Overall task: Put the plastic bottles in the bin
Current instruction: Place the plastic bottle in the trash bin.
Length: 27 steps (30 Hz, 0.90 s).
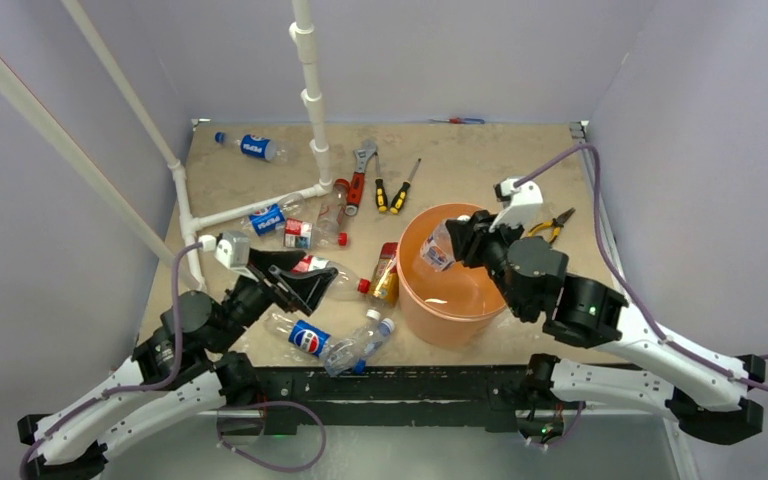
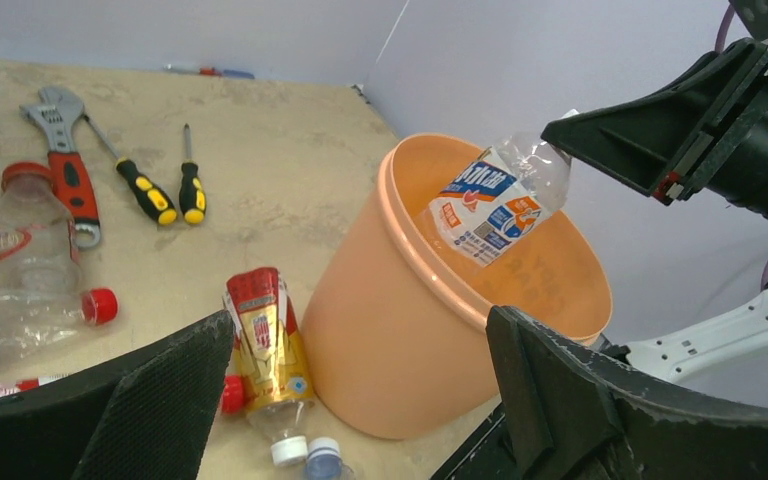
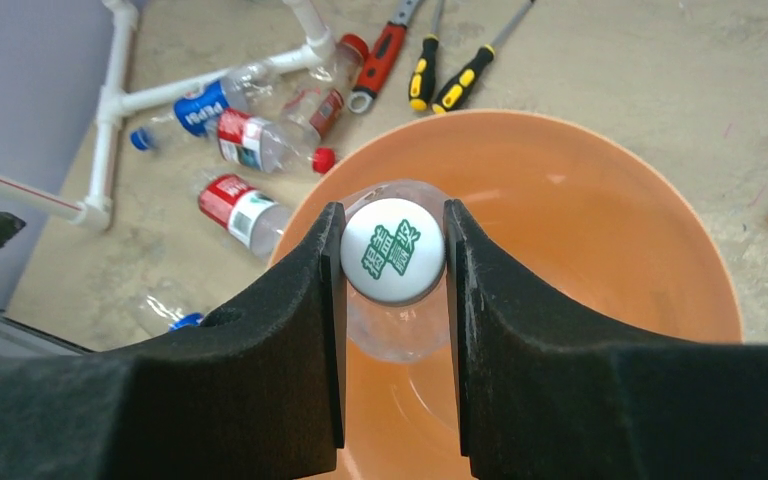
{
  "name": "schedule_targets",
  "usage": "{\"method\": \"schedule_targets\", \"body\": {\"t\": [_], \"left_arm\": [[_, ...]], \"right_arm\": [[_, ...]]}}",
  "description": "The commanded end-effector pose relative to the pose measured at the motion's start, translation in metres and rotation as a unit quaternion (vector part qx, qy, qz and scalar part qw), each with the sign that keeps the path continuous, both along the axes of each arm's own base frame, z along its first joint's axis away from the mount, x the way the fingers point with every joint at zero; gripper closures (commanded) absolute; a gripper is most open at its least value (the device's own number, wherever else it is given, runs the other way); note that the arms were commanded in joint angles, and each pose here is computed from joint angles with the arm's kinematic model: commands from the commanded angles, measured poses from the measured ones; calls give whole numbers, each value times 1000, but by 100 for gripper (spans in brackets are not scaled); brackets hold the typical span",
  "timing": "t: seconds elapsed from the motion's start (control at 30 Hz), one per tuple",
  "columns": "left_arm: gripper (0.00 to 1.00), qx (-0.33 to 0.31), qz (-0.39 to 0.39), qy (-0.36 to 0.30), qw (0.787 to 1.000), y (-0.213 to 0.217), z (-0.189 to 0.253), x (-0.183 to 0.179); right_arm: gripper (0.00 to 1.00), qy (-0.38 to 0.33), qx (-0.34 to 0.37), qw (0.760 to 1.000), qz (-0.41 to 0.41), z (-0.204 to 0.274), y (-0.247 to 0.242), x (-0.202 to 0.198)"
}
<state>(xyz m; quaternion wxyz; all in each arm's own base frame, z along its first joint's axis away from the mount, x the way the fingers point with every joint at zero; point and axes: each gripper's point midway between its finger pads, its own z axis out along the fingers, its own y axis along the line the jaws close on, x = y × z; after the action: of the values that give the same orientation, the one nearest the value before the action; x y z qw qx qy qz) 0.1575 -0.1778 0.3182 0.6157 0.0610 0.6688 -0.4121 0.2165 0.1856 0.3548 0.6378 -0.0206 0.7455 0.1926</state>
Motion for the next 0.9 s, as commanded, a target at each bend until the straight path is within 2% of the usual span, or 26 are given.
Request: {"method": "schedule_targets", "body": {"t": [0.0, 0.4, 0.87], "left_arm": [[4, -18, 3, 21, 1000, -3, -13, 2], [6, -13, -13, 31, 999, -12, -18, 0], [7, -10, -28, 55, 998, -19, -32, -3]], "right_arm": [[100, 14, 3, 1000, 5, -26, 12, 2], [100, 32, -26, 999, 5, -53, 43, 17], [100, 78, -31, 996, 12, -86, 40, 54]]}}
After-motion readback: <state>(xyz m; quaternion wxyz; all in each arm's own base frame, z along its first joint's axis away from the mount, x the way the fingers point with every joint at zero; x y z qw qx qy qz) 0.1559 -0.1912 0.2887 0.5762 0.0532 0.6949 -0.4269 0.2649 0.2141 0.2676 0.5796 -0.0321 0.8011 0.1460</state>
